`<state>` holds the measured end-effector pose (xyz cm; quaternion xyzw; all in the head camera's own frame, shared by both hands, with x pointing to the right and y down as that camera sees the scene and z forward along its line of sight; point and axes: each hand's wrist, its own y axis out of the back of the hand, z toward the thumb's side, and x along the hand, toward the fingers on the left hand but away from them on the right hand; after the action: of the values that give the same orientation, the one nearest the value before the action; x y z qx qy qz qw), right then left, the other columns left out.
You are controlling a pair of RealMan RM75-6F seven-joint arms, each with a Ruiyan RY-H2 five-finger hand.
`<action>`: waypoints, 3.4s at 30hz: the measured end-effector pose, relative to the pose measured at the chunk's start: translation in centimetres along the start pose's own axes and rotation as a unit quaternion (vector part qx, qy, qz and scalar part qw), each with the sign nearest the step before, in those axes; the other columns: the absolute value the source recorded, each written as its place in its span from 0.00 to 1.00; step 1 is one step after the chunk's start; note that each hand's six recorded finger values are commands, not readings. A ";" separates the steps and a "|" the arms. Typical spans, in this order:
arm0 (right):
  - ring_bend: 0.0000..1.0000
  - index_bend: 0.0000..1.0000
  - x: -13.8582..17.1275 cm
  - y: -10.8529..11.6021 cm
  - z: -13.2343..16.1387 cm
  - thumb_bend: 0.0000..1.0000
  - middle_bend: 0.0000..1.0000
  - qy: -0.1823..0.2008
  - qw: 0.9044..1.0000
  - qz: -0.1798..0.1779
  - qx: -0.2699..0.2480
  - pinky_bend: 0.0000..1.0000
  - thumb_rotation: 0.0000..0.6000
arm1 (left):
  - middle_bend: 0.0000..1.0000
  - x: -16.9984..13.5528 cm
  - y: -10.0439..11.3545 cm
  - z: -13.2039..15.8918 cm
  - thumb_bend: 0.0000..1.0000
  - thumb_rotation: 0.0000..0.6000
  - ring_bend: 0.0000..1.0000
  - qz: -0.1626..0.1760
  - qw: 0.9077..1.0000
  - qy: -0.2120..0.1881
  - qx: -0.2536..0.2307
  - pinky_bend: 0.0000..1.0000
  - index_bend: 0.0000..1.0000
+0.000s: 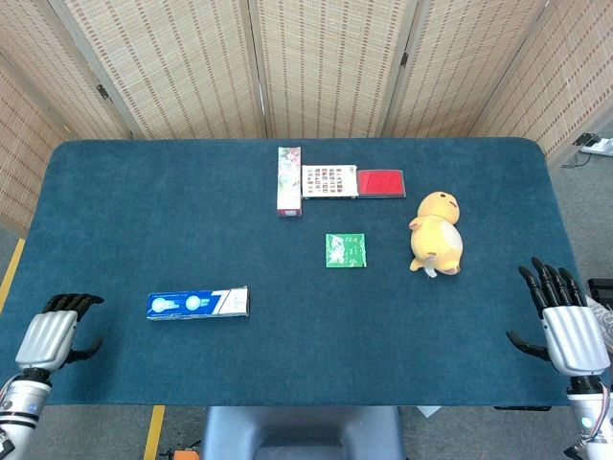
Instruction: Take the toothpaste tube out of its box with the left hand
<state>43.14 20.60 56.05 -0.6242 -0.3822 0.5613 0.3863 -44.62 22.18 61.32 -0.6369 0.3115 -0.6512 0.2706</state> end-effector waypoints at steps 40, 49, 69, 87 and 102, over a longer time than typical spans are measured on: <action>0.00 0.00 0.4 0.1 0.4 0.20 0.00 0.020 1.000 -0.002 -0.005 0.00 1.00 | 0.24 7.3 -4.9 6.4 0.19 1.00 0.14 -0.075 0.997 0.023 0.015 0.13 0.20; 0.00 0.00 0.2 -0.3 0.5 0.20 0.00 0.018 1.000 0.005 0.001 0.00 1.00 | 0.24 8.1 -4.8 7.0 0.19 1.00 0.15 -0.078 0.997 0.008 -0.004 0.12 0.21; 0.00 0.00 0.0 -0.2 0.3 0.20 0.00 0.013 1.000 0.003 0.000 0.00 1.00 | 0.37 9.8 -5.0 7.6 0.20 1.00 0.26 -0.086 0.996 -0.005 -0.016 0.13 0.36; 0.00 0.00 0.1 0.0 0.3 0.20 0.00 0.012 1.000 -0.005 -0.004 0.00 1.00 | 0.54 10.0 -4.6 8.8 0.21 1.00 0.34 -0.065 0.997 -0.027 0.000 0.13 0.51; 0.00 0.00 0.3 0.0 0.7 0.20 0.00 0.019 1.000 -0.008 -0.004 0.00 1.00 | 0.54 9.5 -1.8 12.0 0.21 1.00 0.34 -0.024 0.995 -0.081 0.061 0.14 0.51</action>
<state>42.50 20.95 55.85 -0.6336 -0.3818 0.5445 0.3954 -32.94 15.51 68.85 -0.6770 0.2326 -0.6220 0.3172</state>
